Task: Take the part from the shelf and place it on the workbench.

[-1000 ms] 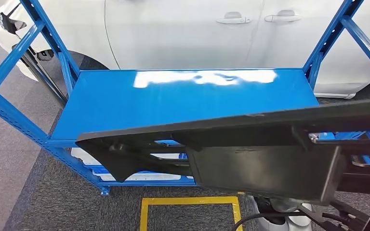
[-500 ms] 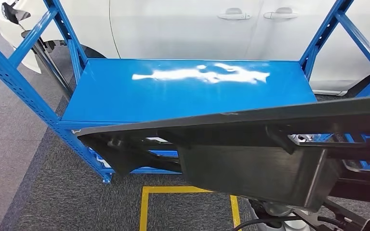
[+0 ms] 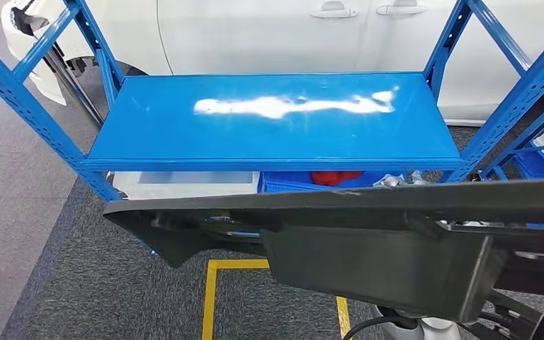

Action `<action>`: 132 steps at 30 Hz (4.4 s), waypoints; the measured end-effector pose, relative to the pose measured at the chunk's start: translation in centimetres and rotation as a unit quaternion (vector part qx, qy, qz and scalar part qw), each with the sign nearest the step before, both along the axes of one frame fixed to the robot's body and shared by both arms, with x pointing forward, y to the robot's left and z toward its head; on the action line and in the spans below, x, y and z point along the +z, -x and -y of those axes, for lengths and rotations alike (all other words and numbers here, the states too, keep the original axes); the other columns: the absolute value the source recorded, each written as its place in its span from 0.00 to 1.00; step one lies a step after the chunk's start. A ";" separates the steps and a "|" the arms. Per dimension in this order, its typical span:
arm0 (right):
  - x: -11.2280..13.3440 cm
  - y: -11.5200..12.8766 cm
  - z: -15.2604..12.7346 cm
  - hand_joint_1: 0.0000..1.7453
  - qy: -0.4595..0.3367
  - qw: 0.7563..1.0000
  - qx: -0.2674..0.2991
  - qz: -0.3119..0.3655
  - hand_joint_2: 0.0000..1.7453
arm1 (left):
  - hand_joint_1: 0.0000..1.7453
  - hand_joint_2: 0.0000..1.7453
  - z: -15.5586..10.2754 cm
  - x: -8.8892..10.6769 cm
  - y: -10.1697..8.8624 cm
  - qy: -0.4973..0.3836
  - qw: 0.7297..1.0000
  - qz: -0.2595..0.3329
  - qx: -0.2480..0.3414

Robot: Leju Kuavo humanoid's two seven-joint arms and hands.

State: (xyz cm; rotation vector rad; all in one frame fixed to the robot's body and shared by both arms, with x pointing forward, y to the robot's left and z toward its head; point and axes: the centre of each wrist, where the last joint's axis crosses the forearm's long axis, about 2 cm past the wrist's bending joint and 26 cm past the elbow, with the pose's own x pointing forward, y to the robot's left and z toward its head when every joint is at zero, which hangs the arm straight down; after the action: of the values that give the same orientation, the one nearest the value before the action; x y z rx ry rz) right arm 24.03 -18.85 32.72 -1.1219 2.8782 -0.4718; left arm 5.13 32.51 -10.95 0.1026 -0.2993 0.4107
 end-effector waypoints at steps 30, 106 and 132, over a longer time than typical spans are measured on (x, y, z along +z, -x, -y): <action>-1.3 -2.7 2.6 1.00 0.042 0.998 0.033 -0.014 1.00 | 0.00 1.00 1.0 0.0 -0.1 0.002 1.000 0.004 0.001; 0.0 0.6 3.3 1.00 0.037 0.994 -0.104 0.028 1.00 | 0.00 1.00 1.4 0.0 -0.4 -0.016 0.994 0.007 -0.109; -1.9 -0.5 3.2 1.00 0.058 0.997 -0.052 -0.012 1.00 | 0.00 1.00 2.2 0.0 -0.5 -0.024 0.996 0.009 -0.086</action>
State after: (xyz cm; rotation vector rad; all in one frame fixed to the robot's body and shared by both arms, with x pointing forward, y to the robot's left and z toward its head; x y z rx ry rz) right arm 24.54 -22.01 30.85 -0.9998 2.9759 -0.6425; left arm 5.64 30.33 -10.96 0.1186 -0.3333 0.2340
